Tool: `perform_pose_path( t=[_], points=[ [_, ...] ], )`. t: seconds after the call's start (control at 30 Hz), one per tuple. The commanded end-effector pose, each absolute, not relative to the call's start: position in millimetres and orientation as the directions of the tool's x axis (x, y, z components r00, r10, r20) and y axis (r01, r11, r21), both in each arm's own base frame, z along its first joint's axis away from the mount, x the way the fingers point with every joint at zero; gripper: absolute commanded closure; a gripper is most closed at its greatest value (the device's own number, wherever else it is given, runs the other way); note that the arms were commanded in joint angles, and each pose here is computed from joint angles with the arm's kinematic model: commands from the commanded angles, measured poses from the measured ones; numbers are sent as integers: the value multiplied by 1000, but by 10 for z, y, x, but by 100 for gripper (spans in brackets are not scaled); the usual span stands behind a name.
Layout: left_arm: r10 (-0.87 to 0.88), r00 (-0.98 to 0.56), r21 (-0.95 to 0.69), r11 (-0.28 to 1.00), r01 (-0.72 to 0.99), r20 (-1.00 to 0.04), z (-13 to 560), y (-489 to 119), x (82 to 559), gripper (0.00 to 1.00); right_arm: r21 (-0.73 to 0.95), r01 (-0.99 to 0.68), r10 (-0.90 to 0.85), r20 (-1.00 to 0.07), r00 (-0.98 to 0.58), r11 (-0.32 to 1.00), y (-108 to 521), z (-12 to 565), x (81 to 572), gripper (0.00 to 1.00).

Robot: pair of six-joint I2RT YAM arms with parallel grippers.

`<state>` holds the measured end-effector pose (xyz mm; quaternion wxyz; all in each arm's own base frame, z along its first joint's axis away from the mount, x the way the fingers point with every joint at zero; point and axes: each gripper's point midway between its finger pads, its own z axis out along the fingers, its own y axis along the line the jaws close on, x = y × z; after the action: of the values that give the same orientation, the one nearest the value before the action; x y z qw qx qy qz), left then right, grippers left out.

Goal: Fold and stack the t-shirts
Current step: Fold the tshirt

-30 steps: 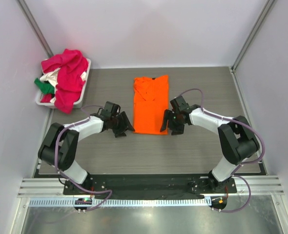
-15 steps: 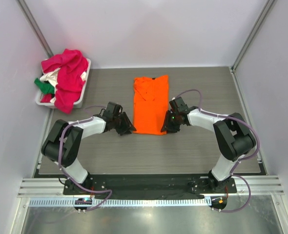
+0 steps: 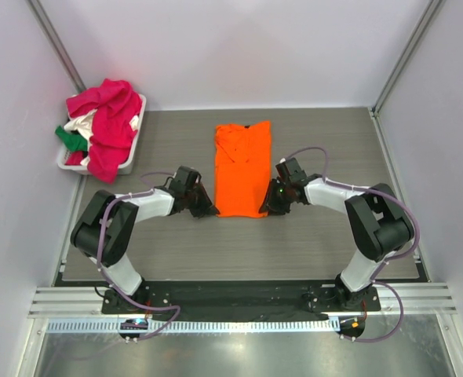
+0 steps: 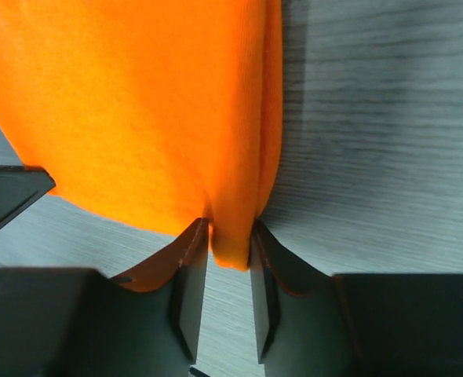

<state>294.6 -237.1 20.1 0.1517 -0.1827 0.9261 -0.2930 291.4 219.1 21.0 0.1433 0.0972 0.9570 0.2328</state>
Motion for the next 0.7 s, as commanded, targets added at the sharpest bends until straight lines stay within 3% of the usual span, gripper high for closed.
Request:
perform_pose_path(
  t=[0.0,0.2,0.5,0.67],
  points=[
    [-430,-884,-592,766,-251,-181,181,-2354,2905,100,446,150,263,-202,-943,882,2084,166,2758,65],
    [-425,-888,-592,767,-249,-176,170,-2371,2870,100,428,167,271,-195,-943,888,2021,108,2681,66],
    [-426,-886,-590,769,-247,-183,250,-2359,2842,100,425,176,279,-193,-941,888,2027,86,2706,98],
    [-430,-880,-571,781,-252,-200,436,-2296,2735,100,439,161,277,-214,-937,884,2017,318,2676,99]
  ],
)
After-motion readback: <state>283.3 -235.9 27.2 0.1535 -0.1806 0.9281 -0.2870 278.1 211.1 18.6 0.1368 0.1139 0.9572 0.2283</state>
